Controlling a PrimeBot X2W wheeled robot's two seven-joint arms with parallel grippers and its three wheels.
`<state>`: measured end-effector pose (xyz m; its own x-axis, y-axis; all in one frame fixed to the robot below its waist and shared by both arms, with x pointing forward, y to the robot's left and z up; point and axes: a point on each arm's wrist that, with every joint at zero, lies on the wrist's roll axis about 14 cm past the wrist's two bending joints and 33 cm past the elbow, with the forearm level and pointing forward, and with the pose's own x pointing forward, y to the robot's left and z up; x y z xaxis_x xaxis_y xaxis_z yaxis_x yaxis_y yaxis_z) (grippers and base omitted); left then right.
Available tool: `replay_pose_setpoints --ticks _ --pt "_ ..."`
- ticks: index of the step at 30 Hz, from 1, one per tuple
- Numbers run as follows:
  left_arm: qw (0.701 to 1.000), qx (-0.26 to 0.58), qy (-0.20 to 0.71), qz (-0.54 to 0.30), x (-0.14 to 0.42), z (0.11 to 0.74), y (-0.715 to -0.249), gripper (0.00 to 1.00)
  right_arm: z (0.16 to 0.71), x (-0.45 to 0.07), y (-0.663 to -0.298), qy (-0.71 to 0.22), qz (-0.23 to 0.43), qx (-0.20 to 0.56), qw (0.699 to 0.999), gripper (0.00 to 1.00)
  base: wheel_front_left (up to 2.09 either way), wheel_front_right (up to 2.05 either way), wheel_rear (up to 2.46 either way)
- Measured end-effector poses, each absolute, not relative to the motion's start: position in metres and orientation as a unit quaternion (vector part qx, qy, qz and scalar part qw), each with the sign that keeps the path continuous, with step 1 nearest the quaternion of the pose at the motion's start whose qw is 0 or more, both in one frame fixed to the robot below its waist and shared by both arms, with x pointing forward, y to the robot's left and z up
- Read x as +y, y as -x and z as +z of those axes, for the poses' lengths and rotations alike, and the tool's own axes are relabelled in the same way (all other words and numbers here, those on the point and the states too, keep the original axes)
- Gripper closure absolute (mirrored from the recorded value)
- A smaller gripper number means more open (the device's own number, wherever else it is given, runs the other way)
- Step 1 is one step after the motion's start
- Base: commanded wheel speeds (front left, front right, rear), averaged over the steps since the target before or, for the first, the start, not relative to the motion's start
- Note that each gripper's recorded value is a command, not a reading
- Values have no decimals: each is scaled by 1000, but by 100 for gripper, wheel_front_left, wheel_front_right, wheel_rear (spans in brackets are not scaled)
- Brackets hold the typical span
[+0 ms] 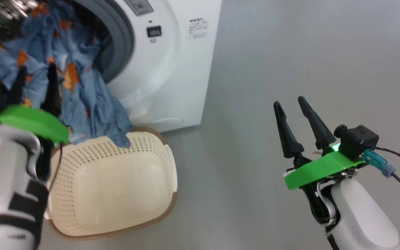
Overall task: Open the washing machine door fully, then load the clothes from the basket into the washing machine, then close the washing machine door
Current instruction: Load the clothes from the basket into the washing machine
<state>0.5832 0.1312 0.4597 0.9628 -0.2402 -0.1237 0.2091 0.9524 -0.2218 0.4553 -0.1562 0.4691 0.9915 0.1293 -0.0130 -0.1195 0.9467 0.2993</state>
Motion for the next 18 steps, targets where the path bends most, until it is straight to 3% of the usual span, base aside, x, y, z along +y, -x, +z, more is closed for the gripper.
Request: replay_pose_setpoints --ticks 18 --pt "992 4 105 -75 174 496 -475 0 501 -146 -426 -150 92 -14 984 0 0 0 0"
